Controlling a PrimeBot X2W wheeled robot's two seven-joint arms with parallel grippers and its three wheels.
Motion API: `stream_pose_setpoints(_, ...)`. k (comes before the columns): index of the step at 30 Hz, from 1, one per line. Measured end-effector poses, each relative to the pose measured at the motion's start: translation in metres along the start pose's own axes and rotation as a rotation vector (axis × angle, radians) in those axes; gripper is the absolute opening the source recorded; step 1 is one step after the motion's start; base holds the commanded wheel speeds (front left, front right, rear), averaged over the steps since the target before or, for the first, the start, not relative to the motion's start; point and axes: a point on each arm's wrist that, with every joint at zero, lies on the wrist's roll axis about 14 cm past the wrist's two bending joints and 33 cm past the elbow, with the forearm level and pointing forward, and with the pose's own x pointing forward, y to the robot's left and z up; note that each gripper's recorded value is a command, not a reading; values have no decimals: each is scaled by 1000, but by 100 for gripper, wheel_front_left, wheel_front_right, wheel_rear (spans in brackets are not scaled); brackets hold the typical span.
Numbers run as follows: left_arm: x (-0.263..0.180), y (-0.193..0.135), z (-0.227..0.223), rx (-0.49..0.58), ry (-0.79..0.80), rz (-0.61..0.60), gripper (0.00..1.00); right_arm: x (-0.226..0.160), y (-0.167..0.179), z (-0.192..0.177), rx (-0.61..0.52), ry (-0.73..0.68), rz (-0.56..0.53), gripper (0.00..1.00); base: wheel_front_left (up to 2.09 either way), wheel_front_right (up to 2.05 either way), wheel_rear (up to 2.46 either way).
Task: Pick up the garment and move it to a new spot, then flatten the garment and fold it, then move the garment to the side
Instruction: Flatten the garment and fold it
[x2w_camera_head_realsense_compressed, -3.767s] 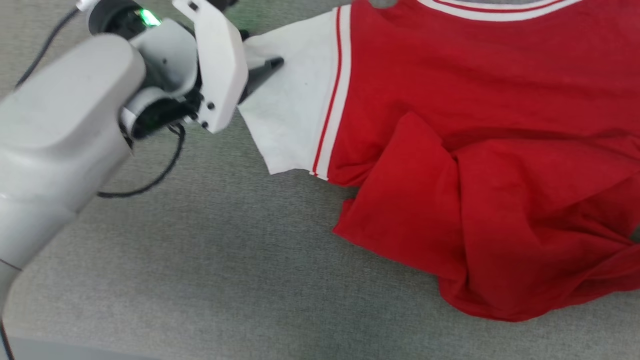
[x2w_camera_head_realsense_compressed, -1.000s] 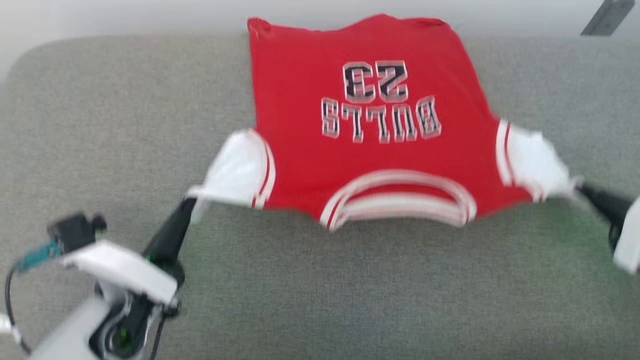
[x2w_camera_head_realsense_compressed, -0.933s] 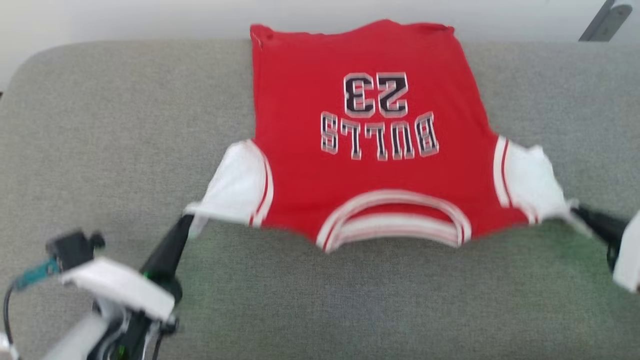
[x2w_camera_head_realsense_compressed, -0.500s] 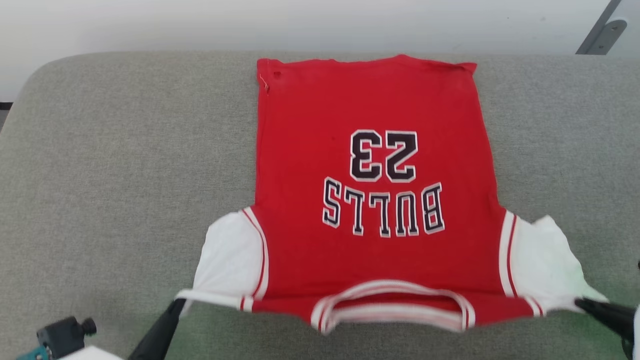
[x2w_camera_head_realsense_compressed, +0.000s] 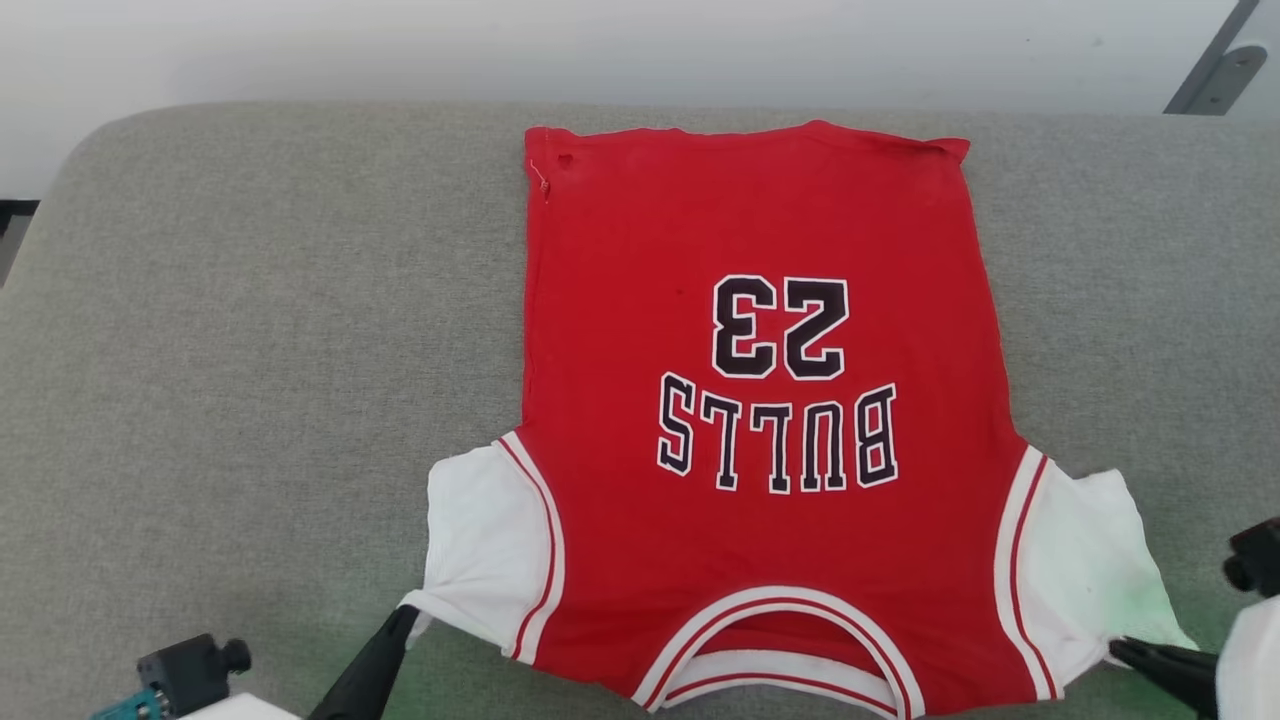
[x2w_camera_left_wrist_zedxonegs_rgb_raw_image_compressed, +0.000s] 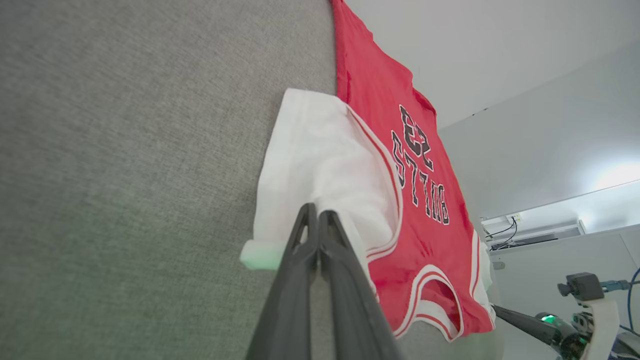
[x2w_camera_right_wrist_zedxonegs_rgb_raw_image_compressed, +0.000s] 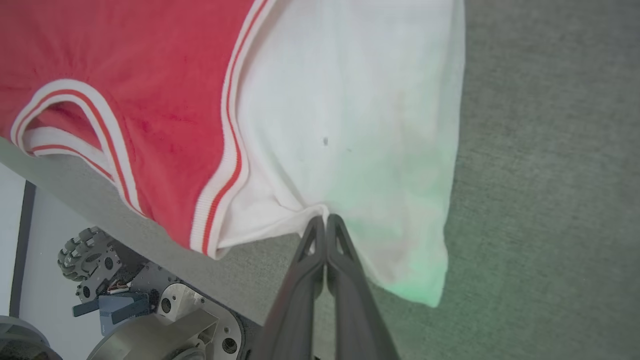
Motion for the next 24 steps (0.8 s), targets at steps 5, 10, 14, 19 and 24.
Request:
stream_pose_setpoints(5, 5, 5, -4, 17, 14, 17, 0, 14, 0, -11, -10, 39, -23, 0, 0, 0, 0)
stream_pose_setpoints(10, 9, 7, -7, 32, 32, 19, 0, 20, 5, -8, -18, 14, -30, 82, 0, 0, 0)
stream_pose_setpoints(14, 10, 6, -8, 37, 38, 14, 0, 13, -2, 6, 5, -29, -52, 100, 0, 0, 0)
stream_pose_setpoints(19, 10, 0, -6, 40, 31, -5, 0, -9, -9, 60, -24, -130, -67, 100, 0, 0, 0)
stream_pose_setpoints(24, 5, -7, -2, 40, 8, -22, 0, -35, -14, 132, -119, -261, -115, 100, 0, 0, 0)
